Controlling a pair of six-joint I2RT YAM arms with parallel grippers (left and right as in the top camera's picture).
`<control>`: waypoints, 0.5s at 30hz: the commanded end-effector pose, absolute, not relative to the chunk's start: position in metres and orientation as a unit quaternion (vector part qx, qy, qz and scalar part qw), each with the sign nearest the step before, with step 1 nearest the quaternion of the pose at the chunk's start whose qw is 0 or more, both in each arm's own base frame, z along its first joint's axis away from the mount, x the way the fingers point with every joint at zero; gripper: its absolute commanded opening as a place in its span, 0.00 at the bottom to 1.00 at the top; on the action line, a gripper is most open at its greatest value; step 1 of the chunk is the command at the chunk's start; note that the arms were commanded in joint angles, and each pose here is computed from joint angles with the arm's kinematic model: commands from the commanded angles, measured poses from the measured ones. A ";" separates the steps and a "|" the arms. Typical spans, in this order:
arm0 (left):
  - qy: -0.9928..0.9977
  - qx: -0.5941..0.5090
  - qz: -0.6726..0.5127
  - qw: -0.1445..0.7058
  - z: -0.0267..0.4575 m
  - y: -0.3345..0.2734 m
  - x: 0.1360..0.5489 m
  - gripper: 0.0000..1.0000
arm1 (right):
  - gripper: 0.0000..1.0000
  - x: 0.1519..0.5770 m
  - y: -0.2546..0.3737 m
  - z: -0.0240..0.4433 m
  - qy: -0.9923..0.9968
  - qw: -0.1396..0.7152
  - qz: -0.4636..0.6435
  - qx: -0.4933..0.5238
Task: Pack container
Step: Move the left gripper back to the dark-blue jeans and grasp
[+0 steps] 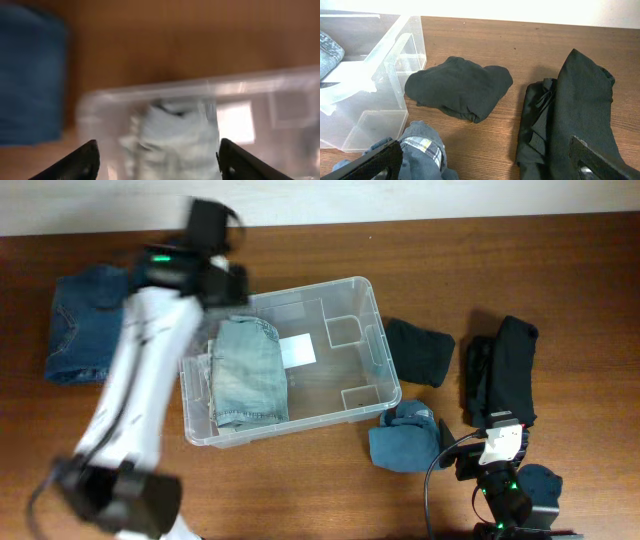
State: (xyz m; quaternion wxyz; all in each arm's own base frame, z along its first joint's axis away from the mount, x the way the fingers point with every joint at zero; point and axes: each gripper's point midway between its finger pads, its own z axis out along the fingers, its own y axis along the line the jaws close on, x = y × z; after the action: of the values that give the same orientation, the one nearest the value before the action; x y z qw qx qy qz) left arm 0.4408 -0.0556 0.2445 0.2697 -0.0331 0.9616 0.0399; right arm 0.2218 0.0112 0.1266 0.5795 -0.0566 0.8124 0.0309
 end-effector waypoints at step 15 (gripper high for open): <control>0.906 -0.370 -0.091 0.184 0.146 0.297 0.362 0.98 | 0.98 0.221 0.009 0.124 0.814 0.579 0.030 -0.051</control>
State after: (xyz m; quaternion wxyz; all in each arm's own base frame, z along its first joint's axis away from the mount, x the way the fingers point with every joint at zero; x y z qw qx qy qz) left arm 0.3662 0.2826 0.1886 0.2034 -0.3726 0.9053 -0.0143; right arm 0.2218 0.0112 0.1267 0.5796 -0.0565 0.8124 0.0310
